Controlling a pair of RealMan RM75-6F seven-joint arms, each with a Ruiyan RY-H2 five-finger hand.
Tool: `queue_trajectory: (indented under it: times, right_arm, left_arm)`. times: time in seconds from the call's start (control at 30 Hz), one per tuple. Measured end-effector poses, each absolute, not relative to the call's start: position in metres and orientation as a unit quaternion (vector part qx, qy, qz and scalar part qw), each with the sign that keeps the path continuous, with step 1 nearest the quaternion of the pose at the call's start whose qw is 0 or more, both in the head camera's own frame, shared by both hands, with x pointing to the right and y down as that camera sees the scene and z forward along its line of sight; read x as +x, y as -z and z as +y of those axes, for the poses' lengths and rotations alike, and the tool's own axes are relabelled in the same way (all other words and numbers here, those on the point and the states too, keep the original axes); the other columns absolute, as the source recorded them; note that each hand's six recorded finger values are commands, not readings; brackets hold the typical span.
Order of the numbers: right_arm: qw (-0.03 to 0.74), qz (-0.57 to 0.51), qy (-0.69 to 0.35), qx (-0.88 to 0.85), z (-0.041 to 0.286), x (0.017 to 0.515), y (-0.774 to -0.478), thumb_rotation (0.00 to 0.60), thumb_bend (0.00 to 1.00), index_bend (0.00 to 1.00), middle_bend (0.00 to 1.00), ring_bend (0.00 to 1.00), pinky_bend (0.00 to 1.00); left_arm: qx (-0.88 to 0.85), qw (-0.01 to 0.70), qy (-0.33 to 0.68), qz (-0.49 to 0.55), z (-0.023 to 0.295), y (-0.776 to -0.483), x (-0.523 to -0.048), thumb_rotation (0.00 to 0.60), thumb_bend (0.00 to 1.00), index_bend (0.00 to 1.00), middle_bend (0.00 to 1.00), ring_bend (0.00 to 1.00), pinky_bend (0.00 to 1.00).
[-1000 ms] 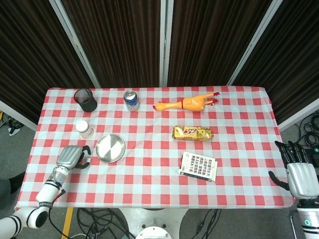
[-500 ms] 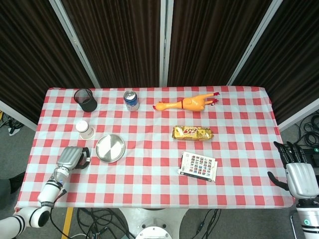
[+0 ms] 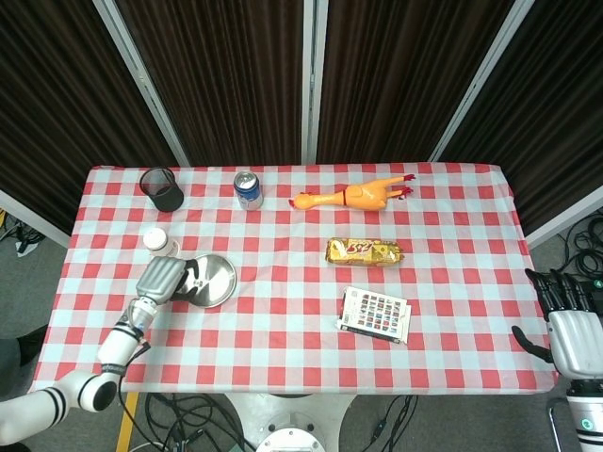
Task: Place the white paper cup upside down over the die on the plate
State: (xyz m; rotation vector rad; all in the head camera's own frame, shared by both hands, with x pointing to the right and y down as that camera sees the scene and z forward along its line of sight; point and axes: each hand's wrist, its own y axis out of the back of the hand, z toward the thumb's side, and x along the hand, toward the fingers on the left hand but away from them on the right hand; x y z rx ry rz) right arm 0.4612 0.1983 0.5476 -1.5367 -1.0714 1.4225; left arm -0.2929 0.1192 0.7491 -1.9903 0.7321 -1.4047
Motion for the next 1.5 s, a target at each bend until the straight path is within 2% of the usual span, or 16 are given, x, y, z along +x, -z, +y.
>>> queue_trajectory:
  times: [0.17,0.33,0.4,0.5,0.7,0.73,0.77,0.83,0.9,1.13,1.5]
  right_arm:
    - [0.384,-0.424,-0.558,-0.601,0.200,0.463,-0.546,0.600,0.16,0.02,0.14,0.00,0.00]
    - [0.381,-0.427,-0.560,-0.599,0.201,0.466,-0.545,0.600,0.16,0.02,0.14,0.00,0.00]
    - [0.381,-0.426,-0.559,-0.600,0.201,0.465,-0.545,0.600,0.16,0.02,0.14,0.00,0.00]
    - [0.386,-0.425,-0.556,-0.601,0.200,0.464,-0.544,0.600,0.16,0.02,0.14,0.00,0.00]
    - [0.390,-0.427,-0.552,-0.601,0.197,0.464,-0.543,0.600,0.17,0.02,0.14,0.00,0.00]
    - [0.391,-0.427,-0.551,-0.601,0.196,0.463,-0.543,0.600,0.17,0.02,0.14,0.00,0.00]
    - [0.392,-0.427,-0.550,-0.601,0.195,0.463,-0.543,0.600,0.17,0.01,0.14,0.00,0.00]
    - [0.392,-0.428,-0.549,-0.601,0.194,0.463,-0.543,0.600,0.17,0.01,0.14,0.00,0.00]
    - [0.391,-0.427,-0.550,-0.602,0.194,0.463,-0.544,0.600,0.17,0.01,0.13,0.00,0.00]
    - [0.389,-0.426,-0.554,-0.600,0.195,0.463,-0.544,0.600,0.17,0.01,0.13,0.00,0.00]
    - [0.386,-0.427,-0.560,-0.596,0.198,0.463,-0.543,0.600,0.17,0.01,0.13,0.00,0.00]
  left_arm:
    - [-0.749,0.300,0.534,0.252,0.115,-0.761,-0.273,0.600,0.35,0.51,0.81,0.84,1.00]
    - [-0.736,0.323,0.542,0.244,0.115,-0.764,-0.270,0.600,0.29,0.36,0.77,0.81,0.97]
    - [-0.730,0.327,0.541,0.259,0.113,-0.758,-0.275,0.600,0.27,0.29,0.72,0.77,0.91]
    - [-0.720,0.325,0.537,0.296,0.108,-0.742,-0.290,0.600,0.26,0.26,0.65,0.69,0.84]
    - [-0.690,0.301,0.524,0.398,0.096,-0.709,-0.338,0.600,0.24,0.29,0.58,0.57,0.73]
    - [-0.683,0.295,0.522,0.416,0.094,-0.706,-0.346,0.600,0.23,0.29,0.55,0.53,0.69]
    - [-0.677,0.289,0.521,0.431,0.092,-0.705,-0.354,0.600,0.22,0.29,0.50,0.45,0.60]
    - [-0.661,0.277,0.527,0.457,0.087,-0.706,-0.372,0.600,0.20,0.25,0.35,0.27,0.35]
    - [-0.648,0.260,0.542,0.468,0.084,-0.712,-0.390,0.600,0.18,0.21,0.23,0.16,0.22]
    - [-0.665,0.141,0.535,0.502,0.084,-0.742,-0.406,0.600,0.16,0.21,0.20,0.13,0.21]
    - [-0.694,-0.029,0.462,0.551,0.076,-0.777,-0.397,0.600,0.16,0.24,0.21,0.13,0.21]
